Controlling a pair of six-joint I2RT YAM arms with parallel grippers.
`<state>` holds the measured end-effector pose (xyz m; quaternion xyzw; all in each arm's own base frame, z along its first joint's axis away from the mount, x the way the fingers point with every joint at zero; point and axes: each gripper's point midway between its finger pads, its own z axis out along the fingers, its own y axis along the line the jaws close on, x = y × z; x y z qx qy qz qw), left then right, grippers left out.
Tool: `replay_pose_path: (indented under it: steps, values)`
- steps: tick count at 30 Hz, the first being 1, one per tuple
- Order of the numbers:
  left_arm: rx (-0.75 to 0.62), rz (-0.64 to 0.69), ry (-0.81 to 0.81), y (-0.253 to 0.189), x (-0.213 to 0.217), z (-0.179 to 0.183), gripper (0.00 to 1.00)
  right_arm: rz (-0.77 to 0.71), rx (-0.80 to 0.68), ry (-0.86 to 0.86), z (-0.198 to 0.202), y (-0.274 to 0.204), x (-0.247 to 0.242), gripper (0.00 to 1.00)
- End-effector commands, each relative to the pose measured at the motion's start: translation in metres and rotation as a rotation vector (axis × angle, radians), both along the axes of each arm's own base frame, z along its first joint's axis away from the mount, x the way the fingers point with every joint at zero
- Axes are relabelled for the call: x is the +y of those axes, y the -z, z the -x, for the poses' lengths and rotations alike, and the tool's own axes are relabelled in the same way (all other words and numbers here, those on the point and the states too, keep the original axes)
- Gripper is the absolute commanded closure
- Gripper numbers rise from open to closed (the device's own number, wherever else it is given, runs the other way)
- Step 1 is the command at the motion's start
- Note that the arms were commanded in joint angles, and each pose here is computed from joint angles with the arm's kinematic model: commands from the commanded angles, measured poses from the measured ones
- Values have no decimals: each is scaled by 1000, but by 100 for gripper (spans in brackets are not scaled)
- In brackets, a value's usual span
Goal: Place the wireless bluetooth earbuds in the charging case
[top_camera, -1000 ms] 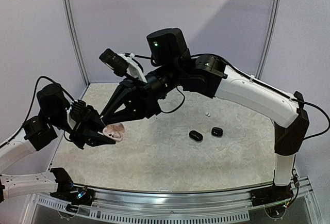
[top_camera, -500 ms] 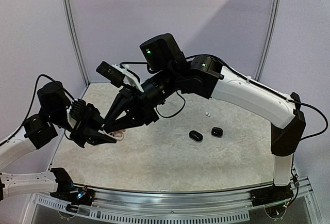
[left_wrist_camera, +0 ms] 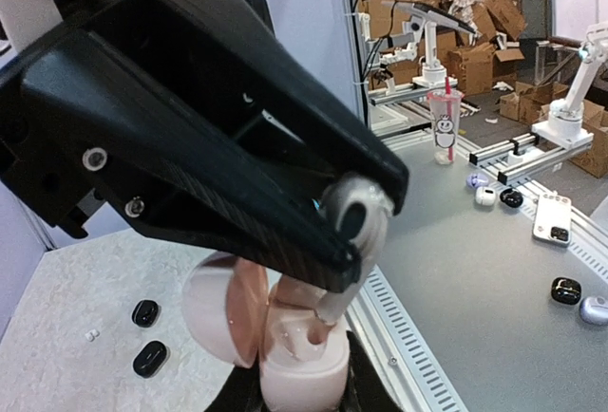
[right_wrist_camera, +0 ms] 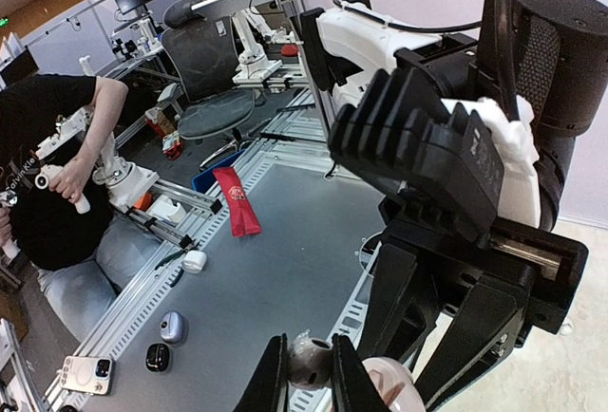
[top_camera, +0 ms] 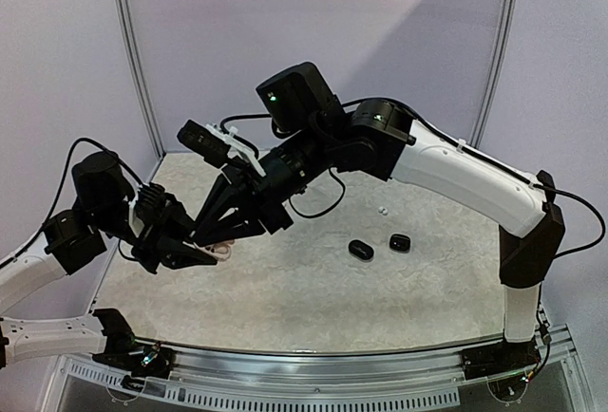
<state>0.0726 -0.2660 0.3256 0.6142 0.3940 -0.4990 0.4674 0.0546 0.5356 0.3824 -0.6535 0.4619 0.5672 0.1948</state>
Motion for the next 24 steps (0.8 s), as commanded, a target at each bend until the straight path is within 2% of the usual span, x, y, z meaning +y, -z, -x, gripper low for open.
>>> replay_pose_path:
  steps: [1,9,15,21,24]
  values:
    - [-9,27,0,-13,-1,5,100,54,-29,63,-9,17,5,94]
    - [62,3,-168,2,-4,-21,100,-61,-58,112,-15,-31,-7,94]
    - [96,0,-191,8,-2,-23,100,-71,-60,127,-15,-42,-14,94]
    - [133,-10,-267,14,-2,-34,100,-60,-21,118,-11,-47,-20,94]
    - [183,-22,-329,21,0,-43,100,-61,72,101,-16,-52,-30,94]
